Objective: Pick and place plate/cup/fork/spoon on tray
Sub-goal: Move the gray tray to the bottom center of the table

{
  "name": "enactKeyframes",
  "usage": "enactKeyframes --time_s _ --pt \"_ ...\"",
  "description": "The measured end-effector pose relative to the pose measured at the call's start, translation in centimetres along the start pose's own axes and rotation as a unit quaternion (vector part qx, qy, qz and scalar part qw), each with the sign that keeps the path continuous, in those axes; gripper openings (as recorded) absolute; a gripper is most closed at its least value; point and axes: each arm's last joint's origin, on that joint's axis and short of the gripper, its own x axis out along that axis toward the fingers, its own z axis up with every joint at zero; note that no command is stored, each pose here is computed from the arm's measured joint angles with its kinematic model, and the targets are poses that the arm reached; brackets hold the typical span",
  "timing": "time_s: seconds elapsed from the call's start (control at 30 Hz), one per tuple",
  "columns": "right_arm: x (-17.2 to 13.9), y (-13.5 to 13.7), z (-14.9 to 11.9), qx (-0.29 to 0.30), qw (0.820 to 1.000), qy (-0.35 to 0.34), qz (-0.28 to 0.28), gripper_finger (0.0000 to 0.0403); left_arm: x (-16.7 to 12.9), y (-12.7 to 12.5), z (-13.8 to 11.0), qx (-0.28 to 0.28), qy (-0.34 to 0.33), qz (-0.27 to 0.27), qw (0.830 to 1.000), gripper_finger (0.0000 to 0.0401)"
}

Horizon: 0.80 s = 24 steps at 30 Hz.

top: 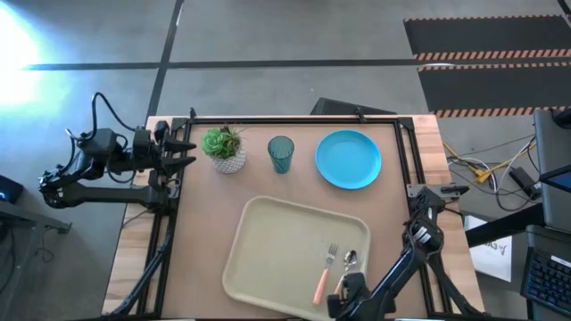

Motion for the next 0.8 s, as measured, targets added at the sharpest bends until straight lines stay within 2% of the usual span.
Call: enactKeyframes --time_s 0.13,0.23,0.33,0.47,0.63,0.8 --pt "-1.4 -1.0 0.6 0.0 1.0 -0.015 0.004 0.0009 0.0 0.0 0.0 0.002 0.001 0.0 1.0 0.0157" --pt "-2.4 -1.3 1.2 -0.001 0.998 -0.05 0.044 0.0009 0.0 0.0 -0.1 0.022 0.006 0.0 1.0 0.0157" --pt "-3.8 -1.5 2.1 -0.002 0.989 -0.098 0.109 0.0009 0.1 0.1 -0.7 0.028 0.036 0.004 0.999 0.0152" --pt "-6.0 -2.1 3.3 -0.004 0.959 -0.185 0.216 0.0009 1.0 0.3 -2.2 0.029 0.113 0.014 0.993 0.011" --pt "-8.5 -2.8 4.8 -0.03 0.915 -0.271 0.297 0.0009 3.4 0.7 -4.9 0.018 0.174 0.035 0.984 0.0013" --pt "-10.2 -3.4 6.0 -0.058 0.89 -0.316 0.324 0.0009 6.4 1.3 -8.7 0.001 0.234 0.067 0.97 0.0001"
